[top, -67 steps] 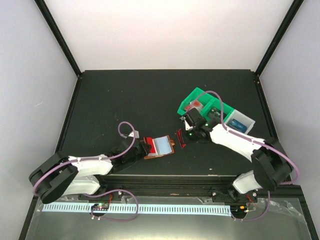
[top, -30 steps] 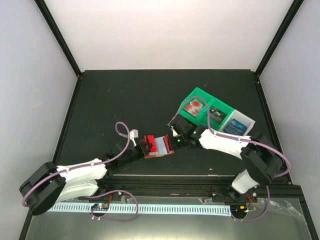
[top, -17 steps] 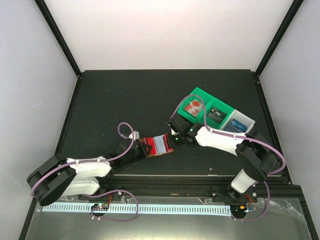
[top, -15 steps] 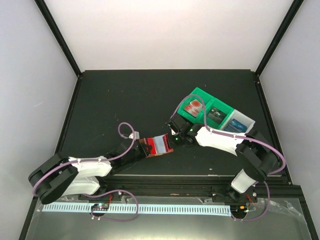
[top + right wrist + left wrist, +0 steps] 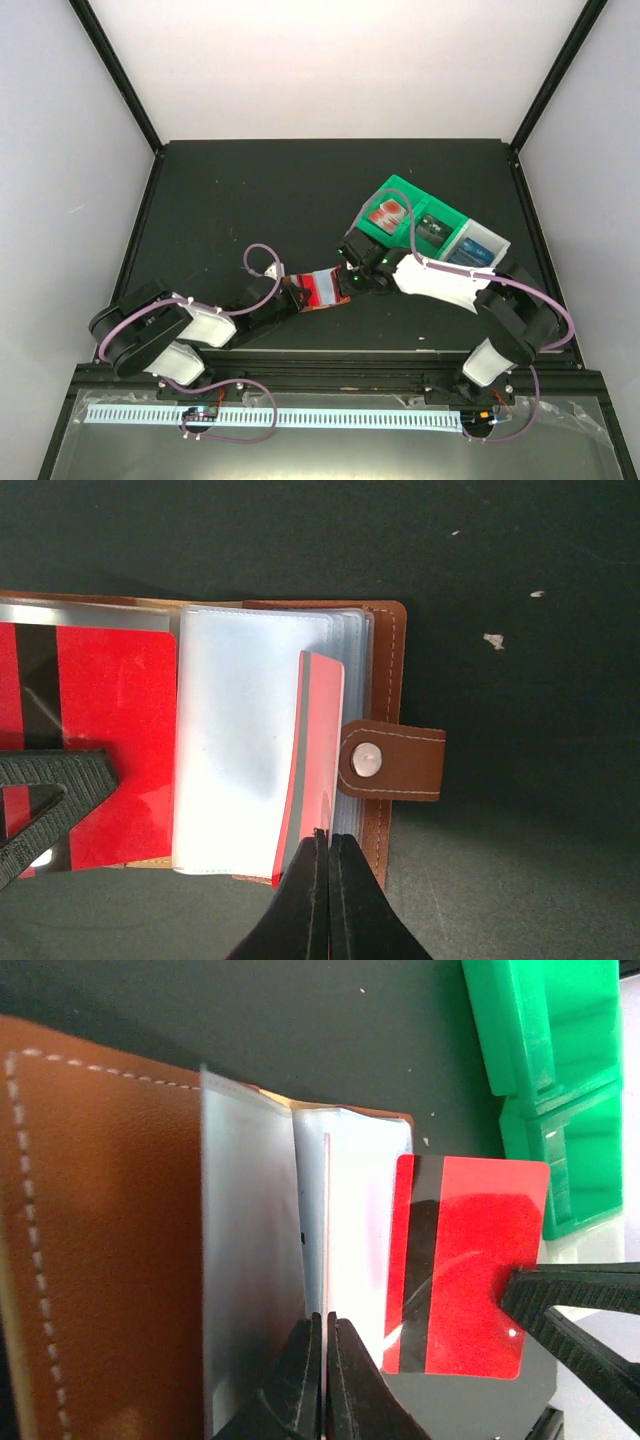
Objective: Put the credit cards into the card holder
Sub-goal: Insert the credit card into the card holder.
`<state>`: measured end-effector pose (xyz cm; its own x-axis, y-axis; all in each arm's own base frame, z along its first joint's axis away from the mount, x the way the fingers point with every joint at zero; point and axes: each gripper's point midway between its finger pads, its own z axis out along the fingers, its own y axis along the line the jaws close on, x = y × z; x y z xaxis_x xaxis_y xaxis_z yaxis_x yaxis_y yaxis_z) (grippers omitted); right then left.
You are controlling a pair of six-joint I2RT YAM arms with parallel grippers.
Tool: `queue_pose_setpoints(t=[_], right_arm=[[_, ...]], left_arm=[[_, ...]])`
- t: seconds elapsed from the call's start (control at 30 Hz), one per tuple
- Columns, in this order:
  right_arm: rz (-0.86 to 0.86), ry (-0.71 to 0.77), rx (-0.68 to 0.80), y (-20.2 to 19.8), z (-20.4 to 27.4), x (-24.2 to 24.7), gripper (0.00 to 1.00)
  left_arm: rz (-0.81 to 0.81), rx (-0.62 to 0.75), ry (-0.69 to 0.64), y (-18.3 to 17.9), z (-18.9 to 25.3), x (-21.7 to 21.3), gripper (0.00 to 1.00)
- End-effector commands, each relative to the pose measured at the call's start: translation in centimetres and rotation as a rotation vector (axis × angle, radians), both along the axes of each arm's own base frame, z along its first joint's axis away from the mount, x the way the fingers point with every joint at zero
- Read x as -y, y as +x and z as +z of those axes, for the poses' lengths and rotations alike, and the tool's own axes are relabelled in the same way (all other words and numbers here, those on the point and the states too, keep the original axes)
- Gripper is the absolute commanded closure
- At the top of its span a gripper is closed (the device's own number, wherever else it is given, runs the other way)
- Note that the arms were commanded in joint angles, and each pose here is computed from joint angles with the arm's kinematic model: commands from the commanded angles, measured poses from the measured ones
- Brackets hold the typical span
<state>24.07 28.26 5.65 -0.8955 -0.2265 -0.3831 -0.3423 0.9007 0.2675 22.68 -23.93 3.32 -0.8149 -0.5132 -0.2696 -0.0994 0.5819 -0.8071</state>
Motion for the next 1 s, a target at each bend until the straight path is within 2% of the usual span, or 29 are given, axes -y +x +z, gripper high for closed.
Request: queue_pose_setpoints(t=[0.0,0.27,0.5,0.7,0.83,0.97], right_arm=[[-0.010,-0.066,0.001,-0.2,-0.3,1.3,0.99],[-0.025,-0.101,0.065,1.0,1.8,1.8,0.99],[-0.016,-0.160,0.078,1.4,1.5,2.4,0.99],[0.004,-0.145,0.132,2.0,3.3,2.1,0.99],[0.059,-0.212,0.166,2.5,3.6,2.5,0.98],[0.131,-0.313,0.157,2.4,1.8,3.4,0.97]], left_arm=[[-0.013,0.048,-0.125,0.6,2.3,1.7,0.99],[-0.001,0.072,-0.110,0.8,3.1,1.4,0.98],[0.014,0.067,-0.076,0.9,2.9,0.9,0.98],[0.004,0.054,-0.086,1.1,2.6,1.5,0.98],[0.003,0.046,-0.084,1.1,2.5,1.7,0.98],[0.004,0.044,-0.078,1.1,2.3,1.6,0.98]])
